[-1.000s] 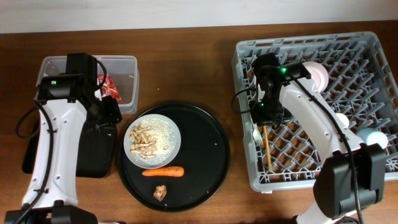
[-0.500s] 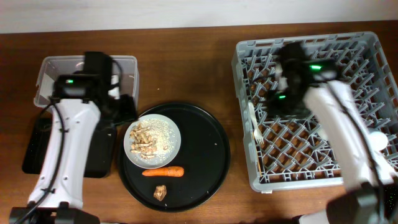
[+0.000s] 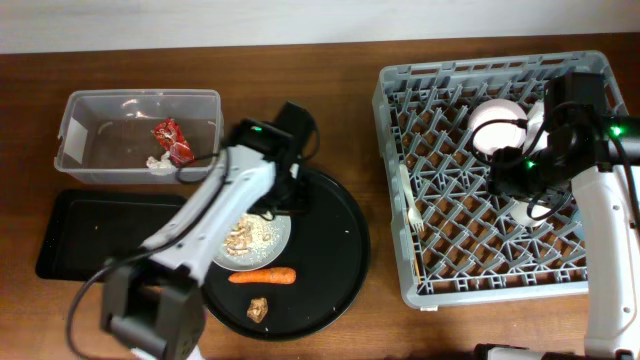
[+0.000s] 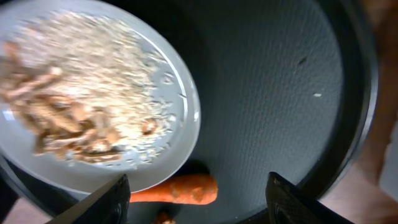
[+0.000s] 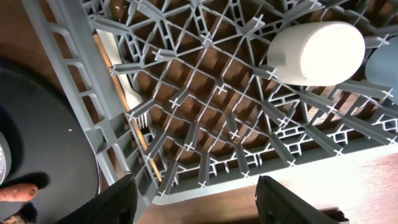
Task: Sort waste into correct bins and load items into the dishwasher rack
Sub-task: 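Grasp the rim of the white plate with the left gripper and lift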
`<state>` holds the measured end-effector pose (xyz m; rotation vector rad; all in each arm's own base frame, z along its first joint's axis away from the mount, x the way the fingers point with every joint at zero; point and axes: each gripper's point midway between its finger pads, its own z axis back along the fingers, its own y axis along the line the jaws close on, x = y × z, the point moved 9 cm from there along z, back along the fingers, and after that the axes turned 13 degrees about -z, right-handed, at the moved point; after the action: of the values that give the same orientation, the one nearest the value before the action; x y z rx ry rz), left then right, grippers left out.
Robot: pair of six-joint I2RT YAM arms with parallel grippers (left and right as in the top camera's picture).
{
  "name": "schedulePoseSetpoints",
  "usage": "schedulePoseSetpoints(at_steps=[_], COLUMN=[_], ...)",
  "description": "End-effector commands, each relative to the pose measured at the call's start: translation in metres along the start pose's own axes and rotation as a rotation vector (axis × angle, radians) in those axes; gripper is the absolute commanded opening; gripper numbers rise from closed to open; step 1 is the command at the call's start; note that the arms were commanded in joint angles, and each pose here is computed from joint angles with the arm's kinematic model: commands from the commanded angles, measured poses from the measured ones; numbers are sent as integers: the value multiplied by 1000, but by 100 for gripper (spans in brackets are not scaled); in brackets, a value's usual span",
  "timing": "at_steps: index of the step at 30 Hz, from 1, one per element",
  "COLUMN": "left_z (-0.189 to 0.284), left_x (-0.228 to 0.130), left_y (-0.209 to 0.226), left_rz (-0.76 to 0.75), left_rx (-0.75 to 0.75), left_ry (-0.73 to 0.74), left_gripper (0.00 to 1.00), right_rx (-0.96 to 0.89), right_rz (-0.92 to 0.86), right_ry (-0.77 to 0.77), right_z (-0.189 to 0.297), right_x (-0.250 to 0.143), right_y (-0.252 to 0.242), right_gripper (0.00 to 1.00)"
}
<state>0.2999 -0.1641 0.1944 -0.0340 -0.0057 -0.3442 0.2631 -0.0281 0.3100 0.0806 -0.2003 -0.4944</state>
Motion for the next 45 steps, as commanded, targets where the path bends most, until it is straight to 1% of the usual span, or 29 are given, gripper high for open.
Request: schedulePoseSetpoints(at_steps=[1,11,22,23,24,29,34,35,40,43,45], left_z=[-26,-76,-102,-103,-105,-113,-123,-124,-125,-124,-124], left_x=[7,17,17,17,16,11,2,0,-1,0,0], left_y=[-6,-8,-14,-14,-14,-13,-12,-11,-6,-2,-1], left_rz=[18,39,21,21,21,23,22,22,12,6,6], left_rx=[56,75,88,88,88,76,79,84,149,196,203], left_ry=[52,152,207,206,208,218,243,250,245,237,234], left_gripper=[69,68,67,62,60,59,46,44,41,37,32], right_rx=[18,18,18,18,18,19,19,19,18,18,19], right_rz=[9,9,9,9,9,10,10,10,10,10,10], right_ry=[-8,-9,-9,-9,-9,-12,-12,-12,-12,-12,-12], right_z=[3,3,3,3,3,3,3,3,3,3,3], right_x=[0,0,0,0,0,1,1,1,1,1,1], right_y=[1,1,1,1,1,1,1,1,1,1,1], right_gripper=[64,64,64,64,64,64,64,64,64,64,64])
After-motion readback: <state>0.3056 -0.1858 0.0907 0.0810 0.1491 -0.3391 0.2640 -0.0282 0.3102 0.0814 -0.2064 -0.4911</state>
